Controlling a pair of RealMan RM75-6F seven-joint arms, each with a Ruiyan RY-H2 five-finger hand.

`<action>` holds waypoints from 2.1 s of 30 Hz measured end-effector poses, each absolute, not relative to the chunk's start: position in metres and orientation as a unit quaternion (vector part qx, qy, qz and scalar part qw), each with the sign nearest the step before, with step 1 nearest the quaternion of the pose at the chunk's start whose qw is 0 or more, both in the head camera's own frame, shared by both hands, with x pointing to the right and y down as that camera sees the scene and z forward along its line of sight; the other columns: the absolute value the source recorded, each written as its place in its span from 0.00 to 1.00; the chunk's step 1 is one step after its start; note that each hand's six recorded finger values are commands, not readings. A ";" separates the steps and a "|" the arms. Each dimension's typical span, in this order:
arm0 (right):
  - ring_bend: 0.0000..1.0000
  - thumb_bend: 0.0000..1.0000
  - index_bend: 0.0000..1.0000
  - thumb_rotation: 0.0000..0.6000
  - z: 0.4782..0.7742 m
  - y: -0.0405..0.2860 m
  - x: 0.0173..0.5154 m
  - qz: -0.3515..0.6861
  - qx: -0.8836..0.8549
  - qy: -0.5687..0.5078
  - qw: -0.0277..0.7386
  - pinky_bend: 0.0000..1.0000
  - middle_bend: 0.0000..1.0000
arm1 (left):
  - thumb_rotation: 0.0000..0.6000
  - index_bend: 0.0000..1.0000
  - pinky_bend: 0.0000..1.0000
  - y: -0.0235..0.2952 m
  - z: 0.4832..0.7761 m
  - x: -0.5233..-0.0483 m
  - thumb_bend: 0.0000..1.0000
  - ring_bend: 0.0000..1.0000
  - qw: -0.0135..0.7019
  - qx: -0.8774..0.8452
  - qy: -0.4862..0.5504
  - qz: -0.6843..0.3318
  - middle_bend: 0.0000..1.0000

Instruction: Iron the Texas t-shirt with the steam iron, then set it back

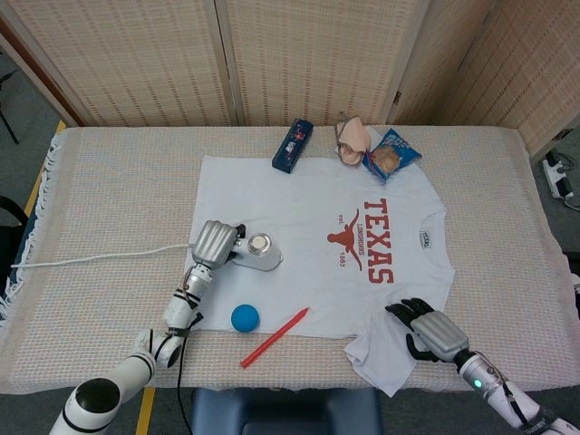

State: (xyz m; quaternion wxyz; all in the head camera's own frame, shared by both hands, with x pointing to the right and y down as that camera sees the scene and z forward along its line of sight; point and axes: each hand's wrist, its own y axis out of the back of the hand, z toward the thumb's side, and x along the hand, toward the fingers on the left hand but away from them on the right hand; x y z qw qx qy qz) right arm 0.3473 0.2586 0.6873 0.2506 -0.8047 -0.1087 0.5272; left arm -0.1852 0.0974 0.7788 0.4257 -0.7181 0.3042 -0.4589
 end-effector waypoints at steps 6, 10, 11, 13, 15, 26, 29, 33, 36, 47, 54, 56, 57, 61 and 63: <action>0.00 0.81 0.00 0.70 0.687 0.260 0.346 0.526 -0.806 -0.109 0.250 0.00 0.09 | 1.00 0.82 0.71 0.114 0.767 -0.172 0.29 0.75 0.441 -0.741 0.284 -0.419 0.90; 0.00 0.81 0.00 0.69 0.686 0.260 0.346 0.525 -0.806 -0.110 0.252 0.00 0.09 | 1.00 0.82 0.71 0.127 0.756 -0.163 0.29 0.75 0.457 -0.753 0.269 -0.390 0.90; 0.00 0.81 0.00 0.69 0.686 0.260 0.347 0.525 -0.805 -0.110 0.252 0.00 0.09 | 1.00 0.82 0.71 0.128 0.752 -0.161 0.29 0.75 0.460 -0.754 0.268 -0.384 0.90; 0.00 0.81 0.00 0.69 0.685 0.259 0.347 0.526 -0.805 -0.112 0.252 0.00 0.09 | 1.00 0.82 0.71 0.129 0.744 -0.158 0.29 0.75 0.469 -0.753 0.269 -0.373 0.90; 0.00 0.81 0.00 0.69 0.685 0.259 0.348 0.526 -0.805 -0.112 0.251 0.00 0.09 | 1.00 0.82 0.71 0.124 0.738 -0.160 0.29 0.75 0.480 -0.746 0.273 -0.372 0.90; 0.00 0.81 0.00 0.70 0.687 0.258 0.349 0.529 -0.803 -0.112 0.249 0.00 0.09 | 1.00 0.82 0.71 0.067 0.744 -0.203 0.29 0.75 0.482 -0.680 0.321 -0.449 0.90; 0.00 0.81 0.00 0.69 0.688 0.258 0.349 0.529 -0.804 -0.112 0.249 0.00 0.09 | 1.00 0.82 0.71 0.056 0.751 -0.221 0.29 0.75 0.476 -0.661 0.326 -0.480 0.90; 0.00 0.81 0.00 0.69 0.689 0.258 0.348 0.529 -0.804 -0.111 0.248 0.00 0.09 | 1.00 0.82 0.71 0.055 0.764 -0.238 0.29 0.75 0.457 -0.651 0.326 -0.511 0.90; 0.00 0.81 0.00 0.70 0.689 0.258 0.347 0.529 -0.804 -0.110 0.248 0.00 0.09 | 1.00 0.82 0.71 0.061 0.768 -0.239 0.29 0.75 0.455 -0.655 0.319 -0.512 0.90; 0.00 0.81 0.00 0.69 0.687 0.260 0.347 0.528 -0.804 -0.110 0.249 0.00 0.09 | 1.00 0.82 0.71 0.094 0.764 -0.216 0.29 0.75 0.495 -0.688 0.278 -0.452 0.90; 0.00 0.81 0.00 0.69 0.687 0.260 0.346 0.527 -0.805 -0.110 0.250 0.00 0.09 | 1.00 0.82 0.71 0.116 0.753 -0.196 0.29 0.75 0.515 -0.711 0.258 -0.403 0.90; 0.00 0.81 0.00 0.69 0.686 0.260 0.346 0.526 -0.805 -0.111 0.250 0.00 0.09 | 1.00 0.82 0.71 0.123 0.749 -0.190 0.29 0.75 0.520 -0.718 0.252 -0.388 0.90; 0.00 0.81 0.00 0.70 0.686 0.260 0.346 0.526 -0.805 -0.111 0.250 0.00 0.09 | 1.00 0.82 0.72 0.126 0.747 -0.187 0.29 0.75 0.522 -0.721 0.249 -0.381 0.90; 0.00 0.81 0.00 0.69 0.686 0.260 0.347 0.527 -0.805 -0.112 0.250 0.00 0.09 | 1.00 0.82 0.71 0.138 0.740 -0.176 0.29 0.75 0.528 -0.732 0.239 -0.358 0.90; 0.00 0.81 0.00 0.69 0.686 0.260 0.347 0.526 -0.805 -0.113 0.250 0.00 0.09 | 1.00 0.82 0.71 0.141 0.737 -0.173 0.29 0.75 0.526 -0.736 0.238 -0.353 0.90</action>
